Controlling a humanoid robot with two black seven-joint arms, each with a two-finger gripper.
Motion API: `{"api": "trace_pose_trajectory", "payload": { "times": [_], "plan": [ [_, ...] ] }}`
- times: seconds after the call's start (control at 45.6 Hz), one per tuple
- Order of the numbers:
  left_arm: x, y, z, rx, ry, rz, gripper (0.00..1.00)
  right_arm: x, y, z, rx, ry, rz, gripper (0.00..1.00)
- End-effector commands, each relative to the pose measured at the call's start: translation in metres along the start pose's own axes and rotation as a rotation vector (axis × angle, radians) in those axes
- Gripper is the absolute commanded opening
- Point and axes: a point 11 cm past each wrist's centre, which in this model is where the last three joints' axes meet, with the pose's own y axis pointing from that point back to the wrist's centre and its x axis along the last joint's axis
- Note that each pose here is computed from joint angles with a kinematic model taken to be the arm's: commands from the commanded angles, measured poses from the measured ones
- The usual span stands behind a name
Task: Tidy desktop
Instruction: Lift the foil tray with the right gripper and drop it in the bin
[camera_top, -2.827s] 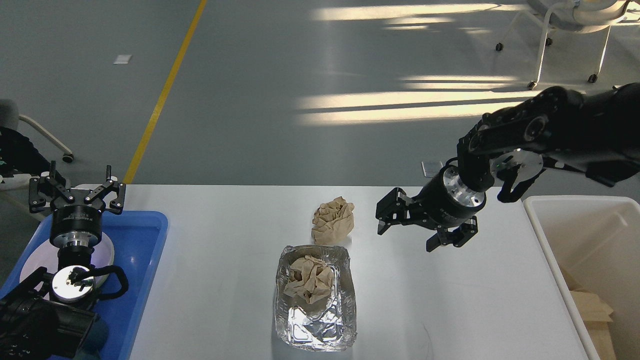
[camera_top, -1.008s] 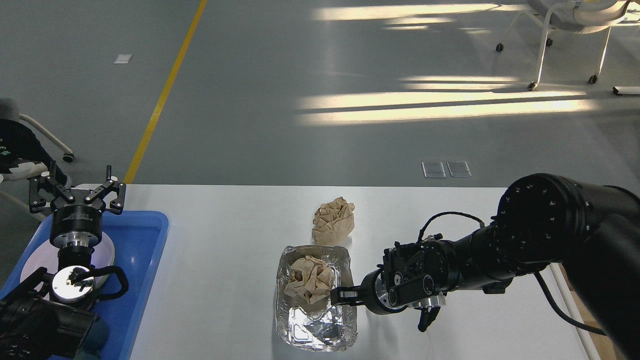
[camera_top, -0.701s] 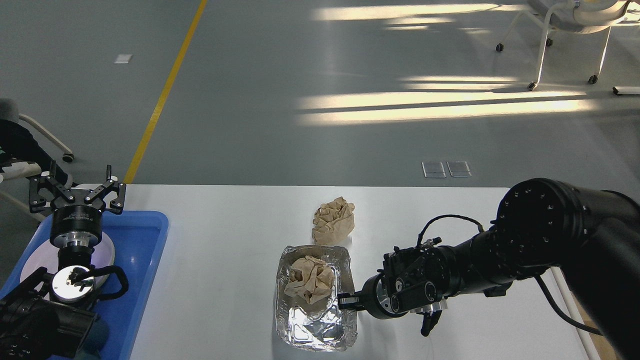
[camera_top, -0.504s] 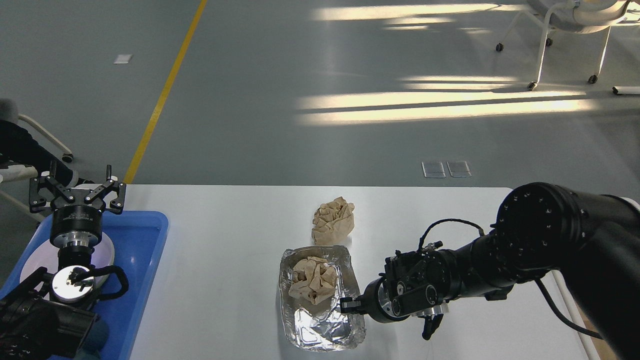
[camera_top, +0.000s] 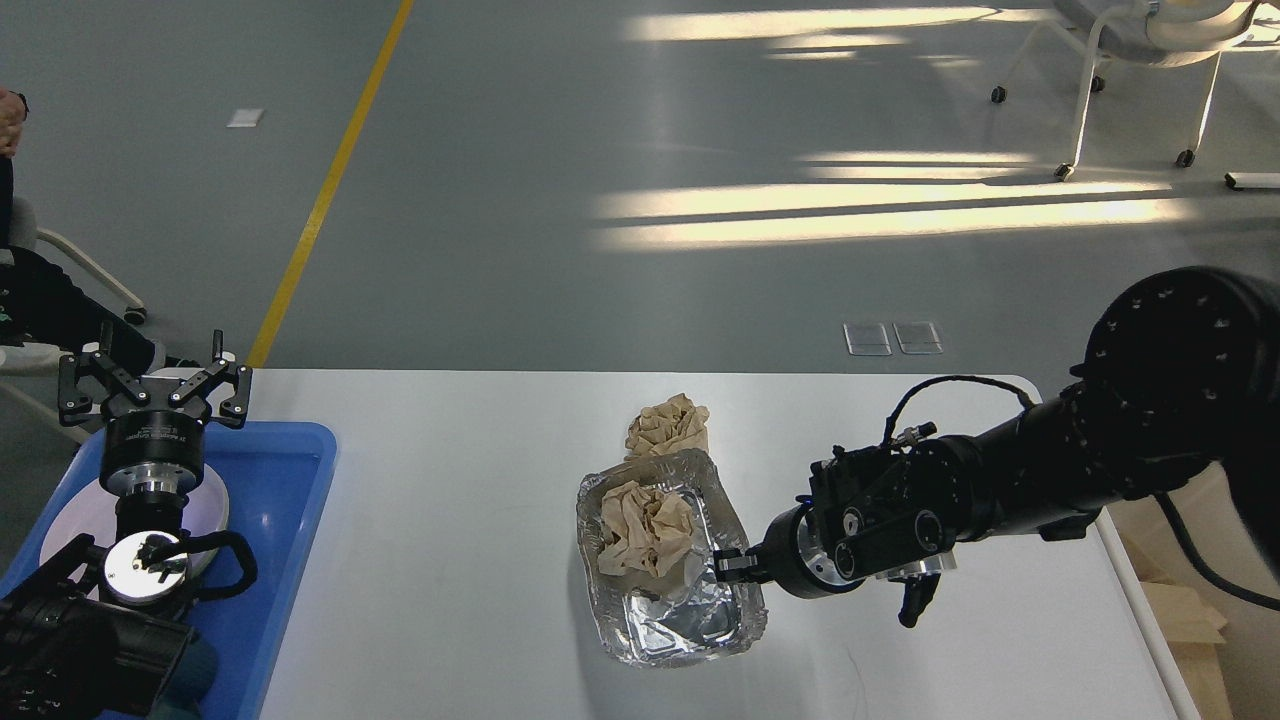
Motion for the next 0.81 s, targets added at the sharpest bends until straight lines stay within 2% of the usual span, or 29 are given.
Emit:
{"api": "trace_pose_trajectory", "payload": {
  "times": [0.0,0.197,0.373,0.657,0.789],
  "plan": [
    [0.0,0.0,0.0,0.0,0.001,-0.001,0.96,0.011,0.019,-0.003,0.048,0.007,0.018,0.0],
    [0.0,0.0,0.0,0.0,0.0,0.001,0.96,0.036,0.053,-0.003,0.114,0.016,0.064,0.0],
    [0.0,0.0,0.0,0.0,0.0,0.001,0.96,0.082,0.102,0.01,0.178,-0.032,0.133,0.0],
    [0.0,0.0,0.0,0.0,0.001,-0.001,0.96,0.15,0.174,0.067,0.142,-0.165,0.292,0.0],
    [0.0,0.0,0.0,0.0,0.001,-0.001,0.96,0.163,0.201,0.085,0.149,-0.216,0.331,0.0]
  ]
}}
